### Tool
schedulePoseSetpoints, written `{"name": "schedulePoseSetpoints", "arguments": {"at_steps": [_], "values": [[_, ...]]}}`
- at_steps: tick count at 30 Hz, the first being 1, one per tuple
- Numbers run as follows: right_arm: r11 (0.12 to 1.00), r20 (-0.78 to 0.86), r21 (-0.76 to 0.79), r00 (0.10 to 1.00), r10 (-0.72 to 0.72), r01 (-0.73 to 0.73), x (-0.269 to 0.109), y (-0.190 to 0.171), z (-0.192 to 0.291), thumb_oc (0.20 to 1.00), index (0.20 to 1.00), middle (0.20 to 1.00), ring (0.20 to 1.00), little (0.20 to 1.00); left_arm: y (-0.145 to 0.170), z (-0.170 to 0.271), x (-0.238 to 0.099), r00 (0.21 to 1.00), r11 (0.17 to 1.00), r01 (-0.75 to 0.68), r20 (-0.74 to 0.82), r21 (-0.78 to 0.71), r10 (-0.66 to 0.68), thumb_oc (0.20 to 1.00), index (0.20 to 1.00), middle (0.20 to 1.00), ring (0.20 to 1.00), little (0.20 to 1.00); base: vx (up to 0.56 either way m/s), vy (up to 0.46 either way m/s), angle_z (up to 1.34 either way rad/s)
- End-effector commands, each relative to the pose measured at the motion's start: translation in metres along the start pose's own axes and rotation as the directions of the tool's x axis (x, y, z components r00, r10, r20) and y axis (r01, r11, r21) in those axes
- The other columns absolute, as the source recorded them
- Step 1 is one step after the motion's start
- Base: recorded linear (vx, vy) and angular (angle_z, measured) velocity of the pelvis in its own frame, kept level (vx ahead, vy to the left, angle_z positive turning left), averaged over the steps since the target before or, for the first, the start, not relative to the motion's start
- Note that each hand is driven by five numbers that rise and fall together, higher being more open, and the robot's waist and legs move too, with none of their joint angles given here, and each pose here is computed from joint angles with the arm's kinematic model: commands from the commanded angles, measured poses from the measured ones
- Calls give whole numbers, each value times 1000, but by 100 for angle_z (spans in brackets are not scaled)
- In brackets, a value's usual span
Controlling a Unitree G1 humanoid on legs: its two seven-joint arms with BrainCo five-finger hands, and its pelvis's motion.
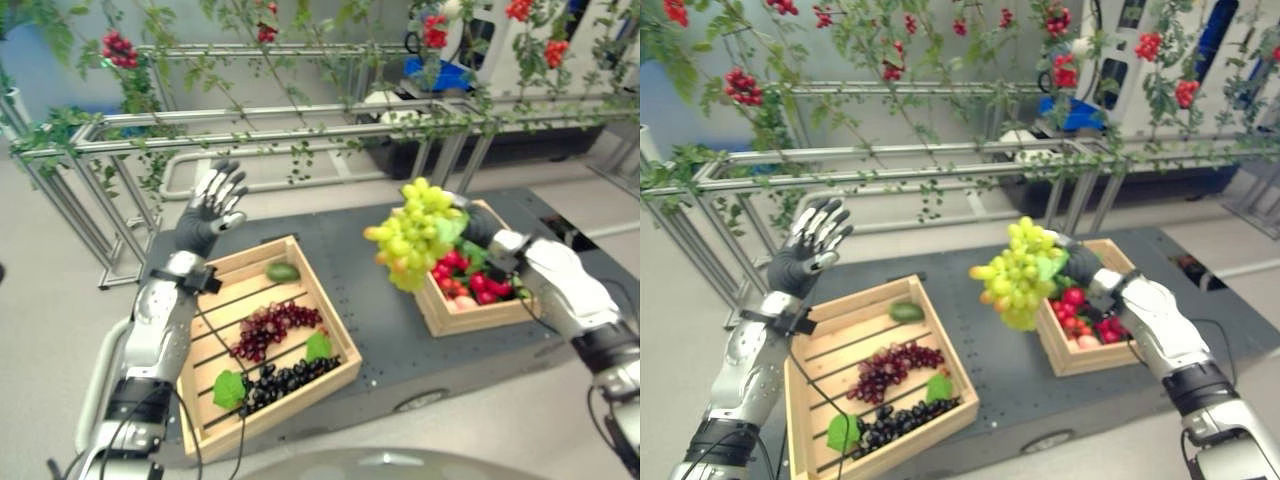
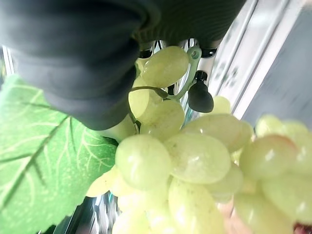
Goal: Pick up the fruits from the basket on one side to the basket on the other side
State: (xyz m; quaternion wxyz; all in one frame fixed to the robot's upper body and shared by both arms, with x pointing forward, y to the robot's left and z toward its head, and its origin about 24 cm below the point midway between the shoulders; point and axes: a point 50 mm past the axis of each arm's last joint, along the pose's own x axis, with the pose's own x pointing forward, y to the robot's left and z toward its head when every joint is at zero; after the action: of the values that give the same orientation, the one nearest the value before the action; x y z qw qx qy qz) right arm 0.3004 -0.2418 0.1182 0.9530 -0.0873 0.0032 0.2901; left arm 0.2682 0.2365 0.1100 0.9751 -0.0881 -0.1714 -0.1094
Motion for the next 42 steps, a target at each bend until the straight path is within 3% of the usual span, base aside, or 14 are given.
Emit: {"name": "schedulePoseSetpoints", "arguments": {"at_steps": [1,7,14,19,22,33,34,38,42], "values": [[998,167,5,984,-68,68,-11,-16,25,200,200,200,200,200,12,11,-12,1000,992,5,18,124,-7,1000,1000,1000,1000,1000,-41,164,-15],[989,153,5,977,-145,146,-34,-25,18,200,200,200,200,200,17,-4,-28,997,985,-49,-51,164,58,1000,1000,1000,1000,1000,-26,103,-18],[985,210,17,963,-172,172,-18,-22,26,200,200,200,200,200,30,7,-59,985,955,-157,-37,252,171,1000,1000,1000,1000,1000,-68,77,-87],[975,220,41,950,-221,217,-45,-24,20,200,200,200,200,200,32,-2,-64,979,943,-166,-64,288,191,1000,1000,1000,1000,1000,104,-153,-50],[956,221,32,931,-291,291,-58,-29,18,200,200,200,200,200,29,-29,-76,958,949,-197,-160,244,240,1000,1000,1000,1000,1000,209,-267,-22],[980,351,17,917,-191,198,-23,-8,39,200,200,200,200,200,38,-39,-81,919,893,-294,-155,340,362,1000,1000,1000,1000,1000,-25,27,-123],[986,382,40,909,-164,162,-12,1,42,200,200,200,200,200,46,-44,-88,889,864,-351,-160,360,428,1000,1000,1000,1000,1000,-61,138,-182],[992,397,70,909,-124,105,-10,14,39,200,200,200,200,200,55,-58,-87,864,811,-308,-211,497,458,1000,1000,1000,1000,1000,-132,251,-127],[994,399,59,911,-106,90,-16,19,41,200,200,200,200,200,62,-79,-103,793,783,-331,-295,526,533,1000,1000,1000,1000,1000,-115,191,-51]]}}
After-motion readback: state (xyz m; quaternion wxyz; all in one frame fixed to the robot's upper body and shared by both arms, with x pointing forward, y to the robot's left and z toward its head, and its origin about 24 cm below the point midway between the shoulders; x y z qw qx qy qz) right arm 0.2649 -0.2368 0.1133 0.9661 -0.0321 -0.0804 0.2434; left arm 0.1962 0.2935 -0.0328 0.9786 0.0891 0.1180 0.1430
